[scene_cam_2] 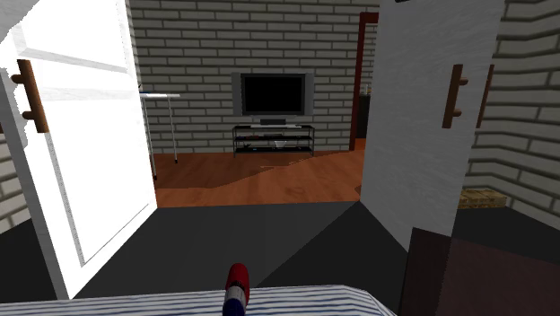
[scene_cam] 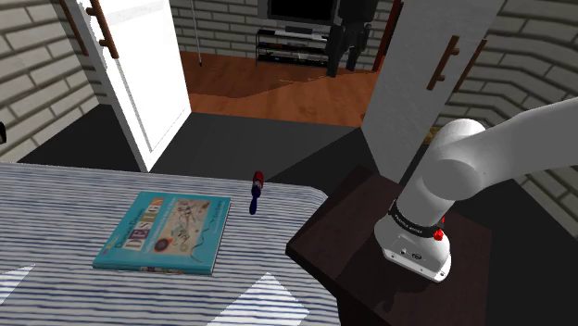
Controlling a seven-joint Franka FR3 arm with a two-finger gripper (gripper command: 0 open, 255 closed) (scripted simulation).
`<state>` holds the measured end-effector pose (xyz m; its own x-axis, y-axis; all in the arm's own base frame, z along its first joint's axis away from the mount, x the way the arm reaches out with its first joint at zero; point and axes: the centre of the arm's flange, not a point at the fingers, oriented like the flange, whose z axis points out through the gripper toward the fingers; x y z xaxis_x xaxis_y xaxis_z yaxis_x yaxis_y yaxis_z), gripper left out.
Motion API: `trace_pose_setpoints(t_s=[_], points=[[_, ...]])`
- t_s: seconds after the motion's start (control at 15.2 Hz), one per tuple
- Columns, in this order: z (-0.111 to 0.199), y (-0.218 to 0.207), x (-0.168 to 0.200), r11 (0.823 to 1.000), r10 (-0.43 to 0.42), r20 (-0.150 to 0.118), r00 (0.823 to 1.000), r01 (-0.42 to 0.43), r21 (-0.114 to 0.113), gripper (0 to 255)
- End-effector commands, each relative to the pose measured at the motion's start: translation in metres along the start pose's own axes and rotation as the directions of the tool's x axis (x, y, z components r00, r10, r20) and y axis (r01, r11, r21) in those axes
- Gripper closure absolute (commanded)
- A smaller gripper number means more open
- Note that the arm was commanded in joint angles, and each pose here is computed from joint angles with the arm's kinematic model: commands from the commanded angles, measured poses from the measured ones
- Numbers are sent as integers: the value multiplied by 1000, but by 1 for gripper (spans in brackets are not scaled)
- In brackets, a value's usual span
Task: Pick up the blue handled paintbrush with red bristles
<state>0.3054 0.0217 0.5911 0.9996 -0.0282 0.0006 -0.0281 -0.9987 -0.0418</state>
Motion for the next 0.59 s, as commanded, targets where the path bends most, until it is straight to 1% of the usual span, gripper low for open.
trace_pose_setpoints(t_s=[0.0,0.26,0.53], points=[[0,0,0,1000,0,0,1000,0,0,0],[47,-24,13,996,82,0,997,-82,-15,0],[93,-46,27,986,164,-2,986,-164,-29,0]])
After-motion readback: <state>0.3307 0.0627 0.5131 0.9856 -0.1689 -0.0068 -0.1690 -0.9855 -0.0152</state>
